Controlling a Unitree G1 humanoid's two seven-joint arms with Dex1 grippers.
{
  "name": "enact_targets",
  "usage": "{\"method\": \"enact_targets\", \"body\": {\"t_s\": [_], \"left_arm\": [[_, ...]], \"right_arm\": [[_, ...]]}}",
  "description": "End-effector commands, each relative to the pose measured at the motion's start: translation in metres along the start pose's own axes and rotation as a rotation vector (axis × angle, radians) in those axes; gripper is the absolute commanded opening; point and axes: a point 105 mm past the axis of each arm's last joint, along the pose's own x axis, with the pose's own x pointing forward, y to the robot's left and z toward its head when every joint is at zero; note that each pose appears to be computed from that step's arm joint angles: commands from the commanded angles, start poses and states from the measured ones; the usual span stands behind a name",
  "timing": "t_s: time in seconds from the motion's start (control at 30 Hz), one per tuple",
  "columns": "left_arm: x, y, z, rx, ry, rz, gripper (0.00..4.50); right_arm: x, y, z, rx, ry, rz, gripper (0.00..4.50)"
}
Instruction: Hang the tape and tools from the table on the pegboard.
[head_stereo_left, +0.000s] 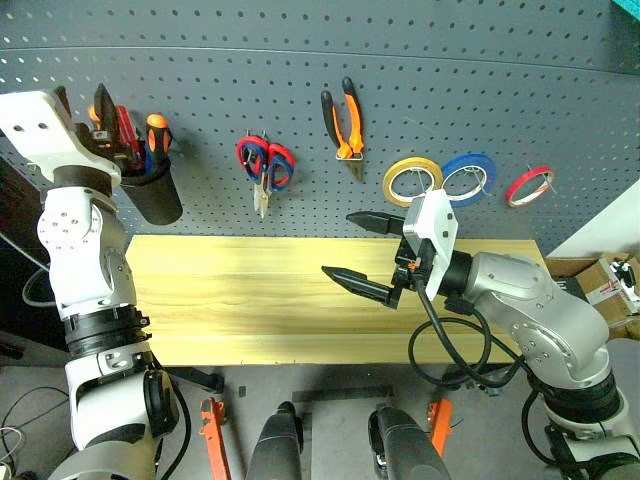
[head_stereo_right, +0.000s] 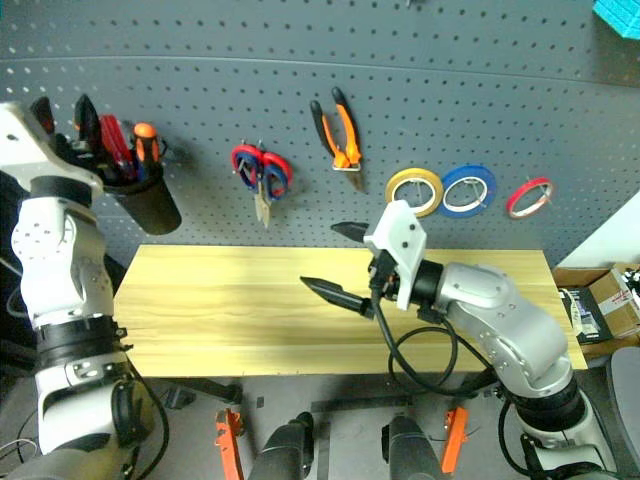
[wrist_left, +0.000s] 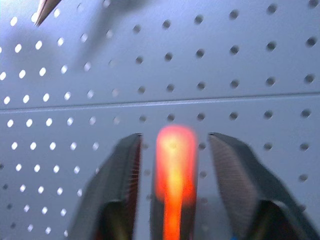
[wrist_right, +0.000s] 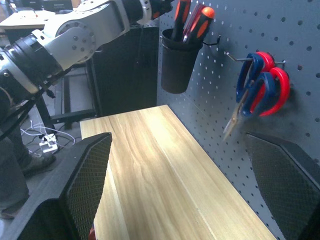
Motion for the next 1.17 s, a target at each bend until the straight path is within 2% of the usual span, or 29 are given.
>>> {"method": "enact_targets", "body": {"t_s": [0.03,0.1,0.2,0.33,0.4,0.47,0.53,0.63,0.73,0.83,1.0,1.17], "left_arm": [[-0.003,-0.003,0.028,-0.008,-0.085,-0.022,3.78],[-0.006,-0.016,0.030,-0.019,-0.061,-0.092,3.78],[-0.020,-0.054,0.031,-0.032,-0.008,-0.288,3.78],[-0.042,-0.092,0.025,0.034,0.071,-0.425,3.78],[-0.058,-0.104,0.019,0.016,0.130,-0.475,3.78],[-0.077,-0.110,0.002,0.072,0.206,-0.510,3.78],[-0.094,-0.108,-0.014,0.069,0.281,-0.519,3.78],[-0.128,-0.103,-0.051,0.008,0.442,-0.551,3.78],[-0.153,-0.087,-0.089,-0.017,0.558,-0.500,3.78],[-0.171,-0.073,-0.115,-0.034,0.631,-0.438,3.78],[-0.197,-0.046,-0.152,0.013,0.694,-0.331,3.78],[-0.198,-0.026,-0.164,0.069,0.680,-0.228,3.78]], "right_arm": [[-0.008,0.001,0.013,-0.039,-0.034,0.005,4.50],[-0.012,0.000,0.014,-0.039,-0.032,0.005,4.50],[-0.021,-0.001,0.015,-0.024,-0.031,0.002,4.50],[-0.031,-0.002,0.008,0.001,-0.009,-0.012,4.50],[-0.038,-0.001,-0.003,0.017,0.030,-0.019,4.50],[-0.045,0.000,-0.016,0.028,0.073,-0.041,4.50],[-0.050,0.000,-0.026,0.044,0.096,-0.068,4.50],[-0.057,-0.004,-0.052,0.090,0.135,-0.153,4.50],[-0.069,-0.017,-0.091,0.077,0.199,-0.302,4.50],[-0.080,-0.029,-0.117,0.085,0.200,-0.451,4.50],[-0.104,-0.045,-0.158,0.130,0.202,-0.708,4.50],[-0.129,-0.054,-0.190,0.159,0.243,-0.851,4.50]]}}
